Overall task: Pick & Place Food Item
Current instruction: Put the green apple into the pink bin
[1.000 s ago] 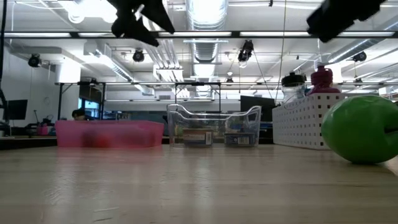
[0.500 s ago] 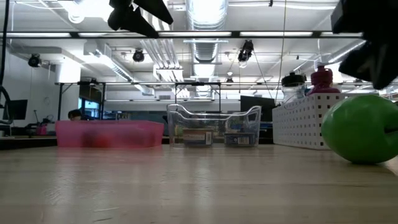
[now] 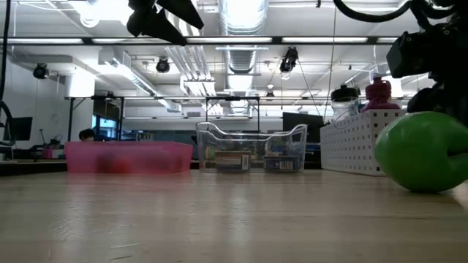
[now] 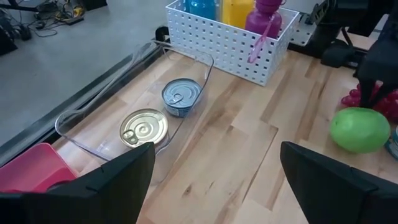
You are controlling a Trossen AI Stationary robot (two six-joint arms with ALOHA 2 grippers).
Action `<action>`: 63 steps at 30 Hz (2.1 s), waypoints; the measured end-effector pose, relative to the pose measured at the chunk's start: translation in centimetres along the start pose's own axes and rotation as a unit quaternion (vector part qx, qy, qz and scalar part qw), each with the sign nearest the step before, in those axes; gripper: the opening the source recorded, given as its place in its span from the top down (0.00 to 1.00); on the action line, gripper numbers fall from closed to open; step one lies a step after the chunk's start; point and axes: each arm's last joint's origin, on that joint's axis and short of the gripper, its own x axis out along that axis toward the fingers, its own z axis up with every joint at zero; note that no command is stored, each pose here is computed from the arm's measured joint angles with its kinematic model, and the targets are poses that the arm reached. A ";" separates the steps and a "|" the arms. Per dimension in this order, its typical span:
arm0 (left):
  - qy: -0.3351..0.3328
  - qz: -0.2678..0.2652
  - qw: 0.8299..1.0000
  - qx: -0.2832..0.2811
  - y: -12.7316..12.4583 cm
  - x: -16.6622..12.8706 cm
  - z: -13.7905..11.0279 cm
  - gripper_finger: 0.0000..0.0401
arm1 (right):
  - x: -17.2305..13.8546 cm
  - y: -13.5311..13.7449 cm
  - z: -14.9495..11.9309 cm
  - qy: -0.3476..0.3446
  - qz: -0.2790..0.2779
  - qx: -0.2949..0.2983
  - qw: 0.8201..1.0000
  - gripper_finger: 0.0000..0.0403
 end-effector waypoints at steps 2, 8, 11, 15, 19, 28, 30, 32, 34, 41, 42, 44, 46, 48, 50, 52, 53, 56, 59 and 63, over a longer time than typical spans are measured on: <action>0.001 -0.001 1.000 0.000 0.0 0.0 0.0 0.12 | 0.4 0.2 0.2 0.001 -0.002 -0.008 1.000 0.98; 0.001 -0.001 1.000 0.000 0.0 0.0 0.0 0.13 | 1.7 0.9 1.0 -0.001 -0.012 -0.016 1.000 0.98; 0.001 -0.001 1.000 0.000 0.0 0.0 0.0 0.14 | 2.6 1.0 1.7 -0.016 -0.014 -0.018 1.000 0.98; 0.001 -0.001 1.000 0.000 0.0 0.0 0.0 0.13 | 3.9 0.9 2.9 -0.035 -0.007 -0.029 0.999 0.98; 0.001 -0.001 1.000 0.001 0.0 0.0 0.0 0.12 | 4.7 0.4 4.2 -0.054 -0.006 -0.035 0.998 0.98; 0.003 0.000 1.000 0.004 0.0 0.1 -0.1 0.10 | 6.1 -0.2 8.0 -0.085 -0.014 -0.073 0.994 0.98; 0.003 0.000 1.000 0.004 0.0 0.1 -0.1 0.11 | 6.4 -0.2 8.7 -0.085 -0.018 -0.081 0.993 0.98; 0.003 0.000 1.000 0.004 0.0 0.1 -0.1 0.11 | 6.6 0.0 9.5 -0.088 -0.019 -0.088 0.992 0.98; 0.003 0.000 1.000 0.004 0.0 0.1 -0.1 0.12 | 6.7 0.4 10.4 -0.095 -0.017 -0.099 0.990 0.98; 0.003 0.001 1.000 0.004 0.0 0.1 -0.2 0.13 | 6.7 2.2 13.4 -0.120 -0.008 -0.134 0.984 0.98; 0.003 0.001 1.000 0.004 0.0 0.1 -0.2 0.14 | 6.7 2.4 13.7 -0.123 -0.007 -0.137 0.983 0.98; 0.003 0.001 1.000 0.004 0.0 0.1 -0.2 0.13 | 6.7 2.8 14.3 -0.127 -0.007 -0.146 0.981 0.98; 0.003 0.001 1.000 0.004 0.0 0.1 -0.2 0.13 | 6.5 3.0 14.6 -0.131 -0.006 -0.152 0.980 0.98; 0.003 0.001 1.000 0.006 0.0 0.1 -0.2 0.12 | 6.4 3.3 15.0 -0.136 -0.004 -0.156 0.978 0.98; 0.003 0.001 1.000 0.013 0.0 0.1 -0.2 0.12 | 6.3 3.3 15.0 -0.138 -0.008 -0.159 0.977 0.98; 0.003 0.001 1.000 0.015 0.0 0.1 -0.2 0.12 | 6.1 3.4 15.2 -0.146 -0.015 -0.158 0.976 0.98; 0.003 0.001 1.000 0.015 0.0 0.1 -0.2 0.12 | 6.1 3.4 15.3 -0.148 -0.016 -0.158 0.976 0.98; 0.003 0.001 1.000 0.016 0.0 0.1 -0.2 0.13 | 6.0 3.3 15.2 -0.148 -0.017 -0.158 0.976 0.98; 0.003 0.001 1.000 0.016 0.0 0.1 -0.2 0.14 | 5.8 3.3 15.0 -0.143 -0.019 -0.159 0.977 0.98; 0.003 0.001 1.000 0.016 0.0 0.1 -0.2 0.13 | 4.4 4.0 14.8 -0.147 -0.014 -0.171 0.974 0.98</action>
